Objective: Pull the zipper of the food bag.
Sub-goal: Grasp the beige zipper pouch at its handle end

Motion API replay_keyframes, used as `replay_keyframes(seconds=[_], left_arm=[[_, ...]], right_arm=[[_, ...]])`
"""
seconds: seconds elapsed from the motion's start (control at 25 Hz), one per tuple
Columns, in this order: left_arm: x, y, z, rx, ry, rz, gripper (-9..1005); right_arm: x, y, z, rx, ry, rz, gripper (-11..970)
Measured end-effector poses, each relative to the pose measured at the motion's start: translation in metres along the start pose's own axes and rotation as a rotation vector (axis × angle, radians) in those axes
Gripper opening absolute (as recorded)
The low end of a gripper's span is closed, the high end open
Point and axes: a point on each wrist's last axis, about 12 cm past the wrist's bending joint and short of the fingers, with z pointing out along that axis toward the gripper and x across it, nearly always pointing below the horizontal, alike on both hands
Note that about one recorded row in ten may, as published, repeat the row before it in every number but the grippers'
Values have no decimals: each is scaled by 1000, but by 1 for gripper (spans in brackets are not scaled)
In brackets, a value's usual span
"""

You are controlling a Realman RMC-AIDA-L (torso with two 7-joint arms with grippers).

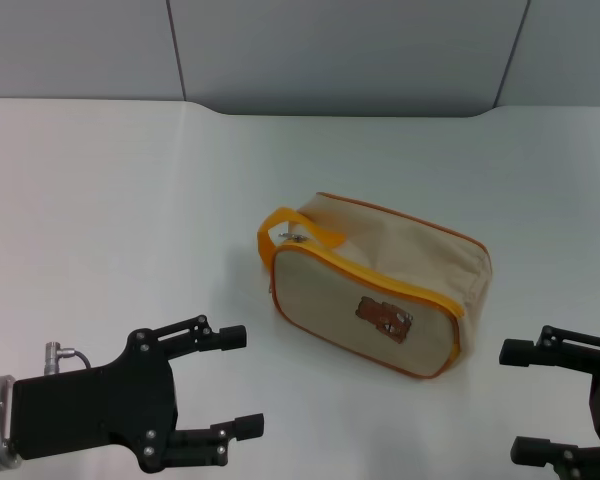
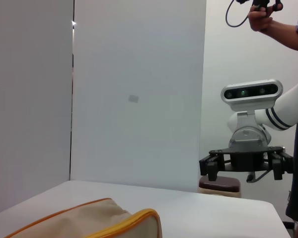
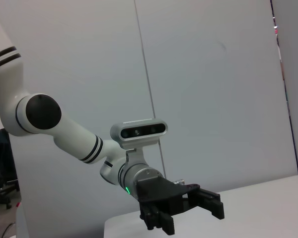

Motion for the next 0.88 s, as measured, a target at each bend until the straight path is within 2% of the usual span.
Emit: replay_keyframes(seconds=[0.52,0.6,0.64,0.68,0.72,0.88], left_arm=[[3,3,3,-18,16,9,821],[5,6,4,-53,29,35,820],[8,10,4,-103,39,58,820],[8,10,4,-103,39,58,820],[14,19,6,-198,58,77,820],[23,44,22,-344,117,65,818]], right_arm=[[0,0,0,1,1,3,834],[1,0,0,1,1,4,834],[1,0,0,1,1,4,834],[1,0,0,2,2,4,834],[1,0,0,3,1,3,834],[1,0,0,5,0,3,833]])
